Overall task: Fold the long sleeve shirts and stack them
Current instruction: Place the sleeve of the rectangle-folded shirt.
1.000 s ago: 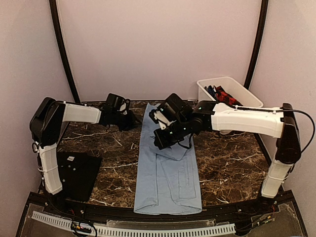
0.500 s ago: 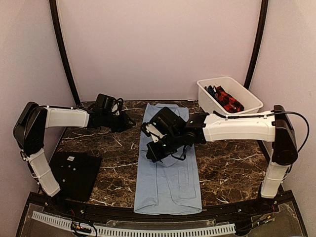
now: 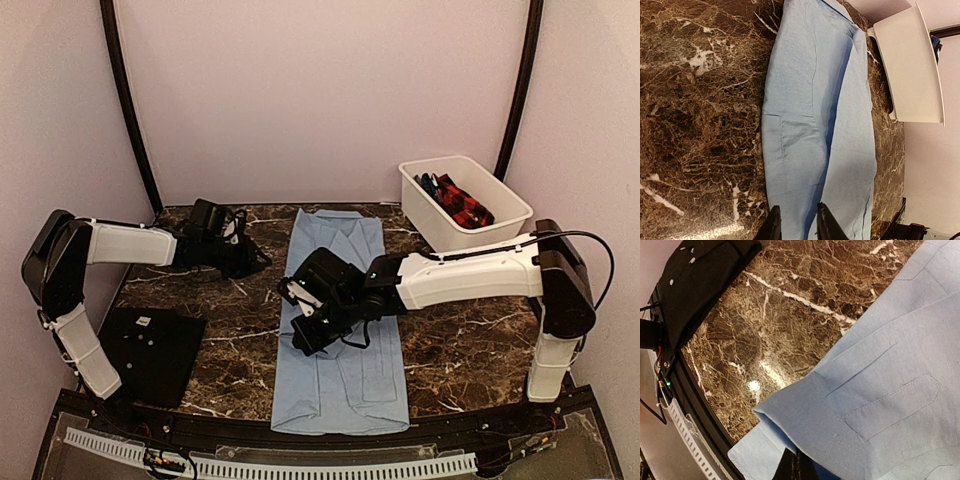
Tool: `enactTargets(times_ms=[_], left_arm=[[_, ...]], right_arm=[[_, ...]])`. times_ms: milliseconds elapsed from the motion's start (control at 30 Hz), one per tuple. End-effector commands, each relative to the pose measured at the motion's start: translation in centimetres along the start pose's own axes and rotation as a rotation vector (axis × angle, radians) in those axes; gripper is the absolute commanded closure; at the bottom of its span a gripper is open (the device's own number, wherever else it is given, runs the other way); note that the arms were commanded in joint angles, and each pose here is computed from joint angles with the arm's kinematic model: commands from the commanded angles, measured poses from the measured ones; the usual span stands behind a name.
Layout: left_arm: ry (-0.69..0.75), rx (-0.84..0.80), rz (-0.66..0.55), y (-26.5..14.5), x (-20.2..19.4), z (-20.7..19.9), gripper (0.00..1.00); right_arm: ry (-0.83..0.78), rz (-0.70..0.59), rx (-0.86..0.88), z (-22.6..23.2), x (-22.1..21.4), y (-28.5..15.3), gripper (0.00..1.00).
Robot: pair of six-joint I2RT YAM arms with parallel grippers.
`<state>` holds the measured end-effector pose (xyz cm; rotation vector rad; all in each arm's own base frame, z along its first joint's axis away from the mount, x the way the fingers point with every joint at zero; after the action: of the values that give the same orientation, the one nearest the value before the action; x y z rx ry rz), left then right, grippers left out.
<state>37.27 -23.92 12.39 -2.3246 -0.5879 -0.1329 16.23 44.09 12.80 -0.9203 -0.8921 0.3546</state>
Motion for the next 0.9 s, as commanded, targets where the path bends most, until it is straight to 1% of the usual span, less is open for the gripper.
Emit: enactTargets(times_ms=[0, 333, 467, 867], left_arm=[[0.018, -0.034, 0.000, -1.0, -0.3, -0.9, 0.76], [0.013, -0.033, 0.014, -0.7, -0.6, -0.7, 0.76], [0.011, -0.029, 0.017, -0.7, -0.7, -0.5, 0.76], [0.007, -0.027, 0.027, -0.4, -1.0, -0.1, 0.76]], right_arm=[[-0.008, 0.025, -0.013, 0.0, -1.4, 0.4, 1.00], [-0.029, 0.073, 0.004, 1.1, -3.3, 1.4, 1.00], [-0.029, 0.069, 0.029, 1.8, -3.4, 1.4, 1.00], [-0.029, 0.115, 0.053, 2.9, -5.2, 2.4, 1.00]])
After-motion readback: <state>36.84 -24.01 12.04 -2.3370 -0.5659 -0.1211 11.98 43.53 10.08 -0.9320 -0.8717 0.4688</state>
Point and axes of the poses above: each gripper's point midway between its finger pads, its own y axis out along the fingers, its own z axis along the line the jaws close on, x = y × z, the point moved 3 cm from there along -y, back along the fingers, and after that the axes turned 9 degrees about -y, right-handed, at the moved point
